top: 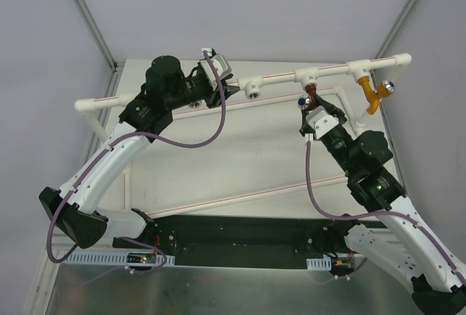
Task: Install the water faucets
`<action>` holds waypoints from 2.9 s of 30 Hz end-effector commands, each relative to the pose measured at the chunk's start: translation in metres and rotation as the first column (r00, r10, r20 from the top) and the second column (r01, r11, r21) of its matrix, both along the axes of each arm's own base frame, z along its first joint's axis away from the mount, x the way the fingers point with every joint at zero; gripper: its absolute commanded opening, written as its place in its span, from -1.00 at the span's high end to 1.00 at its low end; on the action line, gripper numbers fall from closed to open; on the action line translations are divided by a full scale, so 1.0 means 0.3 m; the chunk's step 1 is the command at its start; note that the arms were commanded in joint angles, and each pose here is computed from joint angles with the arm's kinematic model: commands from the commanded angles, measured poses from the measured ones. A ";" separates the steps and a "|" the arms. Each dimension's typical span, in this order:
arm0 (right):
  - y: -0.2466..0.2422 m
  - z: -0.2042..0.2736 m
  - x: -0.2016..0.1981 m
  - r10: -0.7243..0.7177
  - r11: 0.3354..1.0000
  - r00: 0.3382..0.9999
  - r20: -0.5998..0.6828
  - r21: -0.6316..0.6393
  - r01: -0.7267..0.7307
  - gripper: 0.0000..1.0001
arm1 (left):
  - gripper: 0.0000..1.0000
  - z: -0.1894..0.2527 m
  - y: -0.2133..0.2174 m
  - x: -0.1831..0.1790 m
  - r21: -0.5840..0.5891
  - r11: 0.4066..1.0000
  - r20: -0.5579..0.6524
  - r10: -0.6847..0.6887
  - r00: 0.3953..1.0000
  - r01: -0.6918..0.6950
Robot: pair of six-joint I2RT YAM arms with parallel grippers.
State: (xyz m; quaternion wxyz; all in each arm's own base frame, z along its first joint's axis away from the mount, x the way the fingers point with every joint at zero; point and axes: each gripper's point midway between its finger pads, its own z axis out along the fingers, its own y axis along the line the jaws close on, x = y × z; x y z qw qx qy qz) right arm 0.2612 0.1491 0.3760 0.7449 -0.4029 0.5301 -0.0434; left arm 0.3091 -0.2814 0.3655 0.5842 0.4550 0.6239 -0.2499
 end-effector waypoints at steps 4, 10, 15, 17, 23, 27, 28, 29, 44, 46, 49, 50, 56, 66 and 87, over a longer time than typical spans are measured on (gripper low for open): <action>-0.003 0.101 -0.006 -0.014 0.987 1.000 0.021 0.158 0.010 0.47 | 0.92 -0.576 0.137 -0.191 0.364 0.931 -0.563 0.191 0.804 0.034; -0.014 0.054 0.015 -0.031 0.904 0.992 -0.122 0.421 0.080 0.88 | 0.92 -0.572 0.139 -0.190 0.363 0.931 -0.559 0.192 0.807 0.030; 0.024 -0.013 0.007 0.098 0.719 0.965 -0.244 0.688 0.101 0.92 | 0.92 -0.571 0.137 -0.191 0.361 0.932 -0.561 0.190 0.806 0.032; 0.040 -0.031 0.000 0.173 0.604 0.949 -0.262 0.790 0.108 0.95 | 0.92 -0.573 0.139 -0.191 0.364 0.931 -0.560 0.193 0.805 0.030; -0.002 -0.057 0.023 0.282 0.165 0.914 -0.293 0.953 0.254 1.00 | 0.92 -0.571 0.141 -0.189 0.365 0.930 -0.556 0.195 0.808 0.026; -0.042 -0.074 0.041 0.337 -0.106 0.878 -0.340 0.913 0.394 1.00 | 0.92 -0.572 0.141 -0.188 0.366 0.930 -0.556 0.197 0.808 0.024; -0.044 -0.071 0.042 0.357 -0.153 0.872 -0.335 0.900 0.409 1.00 | 0.92 -0.572 0.140 -0.188 0.365 0.931 -0.556 0.196 0.807 0.026; -0.047 -0.070 0.044 0.382 -0.217 0.865 -0.324 0.879 0.425 1.00 | 0.92 -0.572 0.141 -0.187 0.367 0.930 -0.556 0.198 0.807 0.025; -0.002 -0.013 0.072 0.667 -0.688 0.745 -0.003 0.382 0.618 0.96 | 0.92 -0.577 0.139 -0.188 0.367 0.930 -0.561 0.197 0.804 0.028; 0.012 -0.009 0.062 0.688 -0.669 0.725 0.001 0.388 0.634 0.72 | 0.92 -0.577 0.139 -0.187 0.368 0.930 -0.561 0.199 0.804 0.027; 0.015 -0.027 0.049 0.701 -0.650 0.713 -0.024 0.388 0.653 0.11 | 0.92 -0.579 0.139 -0.187 0.369 0.929 -0.561 0.199 0.804 0.027; 0.012 -0.040 0.046 0.700 -0.648 0.714 -0.036 0.390 0.654 0.00 | 0.92 -0.581 0.141 -0.186 0.371 0.928 -0.561 0.202 0.803 0.025; -0.035 -0.125 0.017 0.676 -0.663 0.733 -0.077 0.371 0.651 -0.34 | 0.91 -0.584 0.140 -0.188 0.371 0.928 -0.564 0.201 0.801 0.029; -0.144 -0.185 -0.064 0.611 -0.679 0.781 -0.129 0.423 0.600 -0.40 | 0.91 -0.587 0.138 -0.187 0.374 0.927 -0.564 0.201 0.801 0.030; -0.071 -0.042 -0.236 0.233 0.677 0.924 -0.302 0.733 0.068 -0.15 | 0.90 -0.587 0.132 -0.199 0.382 0.923 -0.553 0.197 0.809 0.037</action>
